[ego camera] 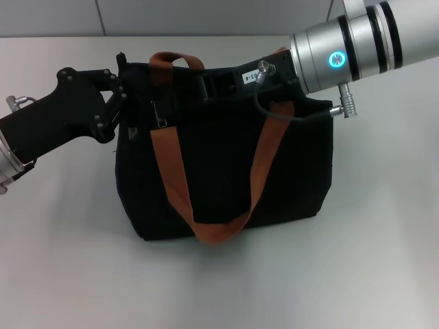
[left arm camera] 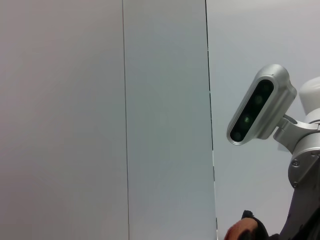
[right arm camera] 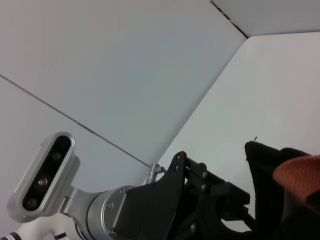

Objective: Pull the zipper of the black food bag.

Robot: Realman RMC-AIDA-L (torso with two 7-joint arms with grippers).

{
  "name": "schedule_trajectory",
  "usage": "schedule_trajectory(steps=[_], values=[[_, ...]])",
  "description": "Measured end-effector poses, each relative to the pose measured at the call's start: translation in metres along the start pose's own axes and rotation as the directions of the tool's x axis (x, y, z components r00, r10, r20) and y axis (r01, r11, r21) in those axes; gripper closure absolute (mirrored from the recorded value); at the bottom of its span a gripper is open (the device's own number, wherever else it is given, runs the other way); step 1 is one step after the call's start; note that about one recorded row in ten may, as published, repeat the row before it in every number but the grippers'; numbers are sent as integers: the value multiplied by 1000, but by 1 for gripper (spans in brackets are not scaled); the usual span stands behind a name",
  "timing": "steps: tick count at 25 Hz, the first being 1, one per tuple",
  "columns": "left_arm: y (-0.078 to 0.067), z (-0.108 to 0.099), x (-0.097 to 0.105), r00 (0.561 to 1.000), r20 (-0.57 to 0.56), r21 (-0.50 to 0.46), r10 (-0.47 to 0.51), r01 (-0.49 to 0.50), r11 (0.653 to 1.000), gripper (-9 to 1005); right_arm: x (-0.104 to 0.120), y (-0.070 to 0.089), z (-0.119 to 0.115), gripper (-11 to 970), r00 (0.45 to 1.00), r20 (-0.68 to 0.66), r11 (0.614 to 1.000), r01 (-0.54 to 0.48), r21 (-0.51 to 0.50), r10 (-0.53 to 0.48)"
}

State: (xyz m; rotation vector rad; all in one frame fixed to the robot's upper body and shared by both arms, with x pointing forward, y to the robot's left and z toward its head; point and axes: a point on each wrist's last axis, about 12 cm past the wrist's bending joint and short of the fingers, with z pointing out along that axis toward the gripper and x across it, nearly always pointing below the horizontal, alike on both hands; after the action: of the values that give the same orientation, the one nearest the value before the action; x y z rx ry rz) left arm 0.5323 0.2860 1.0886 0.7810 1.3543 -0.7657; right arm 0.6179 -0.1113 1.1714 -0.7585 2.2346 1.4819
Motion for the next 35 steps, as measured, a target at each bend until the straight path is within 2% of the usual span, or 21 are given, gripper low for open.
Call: schedule_trajectory(steps=[1, 6, 12, 21, 35], values=[[0, 0, 0, 1000, 0, 0, -1, 1, 1000, 974, 0, 0, 0, 905, 1000, 1, 1000, 0, 1, 0], [0, 0, 0, 1000, 0, 0, -2, 2, 1000, 974, -1, 0, 0, 953, 1000, 3, 1000, 2, 2, -2], [0, 1, 1, 1000, -2, -2, -2, 2, 1000, 974, -1, 2, 0, 868, 1000, -6, 1000, 3, -7, -3], [2, -1, -1, 1000, 12, -25, -10, 10, 1000, 974, -1, 4, -2, 805, 1000, -19, 1000, 6, -17, -6], [2, -1, -1, 1000, 17, -22, -12, 13, 1000, 974, -3, 6, 3, 805, 999, -41, 1000, 15, 1, -15]])
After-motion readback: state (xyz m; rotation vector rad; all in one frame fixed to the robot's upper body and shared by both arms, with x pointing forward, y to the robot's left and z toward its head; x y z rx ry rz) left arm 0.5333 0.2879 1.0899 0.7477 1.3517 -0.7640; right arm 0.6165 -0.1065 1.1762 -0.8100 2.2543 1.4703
